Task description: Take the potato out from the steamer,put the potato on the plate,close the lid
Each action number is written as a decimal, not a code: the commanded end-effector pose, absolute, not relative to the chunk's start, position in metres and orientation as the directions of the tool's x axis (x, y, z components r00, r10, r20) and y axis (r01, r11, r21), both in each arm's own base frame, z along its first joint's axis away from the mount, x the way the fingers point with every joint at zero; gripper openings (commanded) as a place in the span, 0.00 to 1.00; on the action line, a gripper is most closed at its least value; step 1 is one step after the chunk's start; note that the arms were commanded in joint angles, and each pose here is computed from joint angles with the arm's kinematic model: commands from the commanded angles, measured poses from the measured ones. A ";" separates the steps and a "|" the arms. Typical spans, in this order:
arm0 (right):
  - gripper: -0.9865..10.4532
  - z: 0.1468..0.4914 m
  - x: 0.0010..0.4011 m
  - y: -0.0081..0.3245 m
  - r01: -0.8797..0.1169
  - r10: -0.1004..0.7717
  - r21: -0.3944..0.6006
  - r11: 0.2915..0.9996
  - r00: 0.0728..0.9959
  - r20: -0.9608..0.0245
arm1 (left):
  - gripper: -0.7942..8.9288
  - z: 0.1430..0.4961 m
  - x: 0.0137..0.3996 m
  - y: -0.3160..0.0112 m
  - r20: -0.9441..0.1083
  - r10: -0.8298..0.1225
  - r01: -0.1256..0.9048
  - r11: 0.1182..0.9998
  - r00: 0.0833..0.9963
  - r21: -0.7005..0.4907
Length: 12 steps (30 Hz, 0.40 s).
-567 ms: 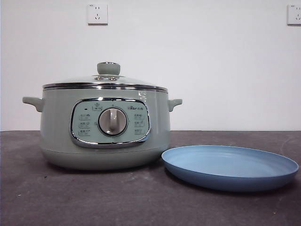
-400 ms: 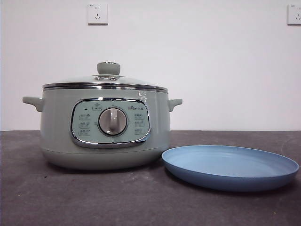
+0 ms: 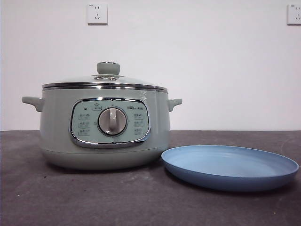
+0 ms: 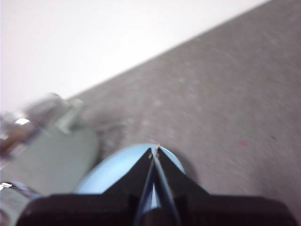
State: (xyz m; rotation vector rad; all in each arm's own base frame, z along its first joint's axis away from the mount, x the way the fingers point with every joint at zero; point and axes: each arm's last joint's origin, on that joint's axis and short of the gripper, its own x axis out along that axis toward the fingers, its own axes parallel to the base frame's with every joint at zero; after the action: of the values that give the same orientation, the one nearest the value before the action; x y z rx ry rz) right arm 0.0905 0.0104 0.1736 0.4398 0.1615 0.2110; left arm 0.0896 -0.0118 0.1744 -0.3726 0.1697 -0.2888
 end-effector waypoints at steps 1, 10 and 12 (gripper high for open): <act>0.08 0.189 0.088 0.011 -0.202 0.264 0.462 0.863 0.962 -0.072 | 0.07 0.190 0.085 -0.012 -0.094 -0.309 0.246 0.879 0.946 -0.409; 0.08 0.248 0.080 0.015 -0.302 0.387 0.434 0.849 0.914 -0.120 | 0.07 0.243 0.078 -0.014 -0.126 -0.391 0.310 0.857 0.912 -0.412; 0.08 0.264 0.080 0.016 -0.346 0.435 0.404 0.846 0.888 -0.151 | 0.07 0.257 0.079 -0.015 -0.140 -0.427 0.345 0.851 0.893 -0.396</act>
State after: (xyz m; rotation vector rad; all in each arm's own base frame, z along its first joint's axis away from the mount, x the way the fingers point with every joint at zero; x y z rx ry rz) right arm 0.0807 0.0153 0.2559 0.4291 0.2528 0.3874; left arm 0.0782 -0.0144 0.2518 -0.3987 0.2243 -0.3921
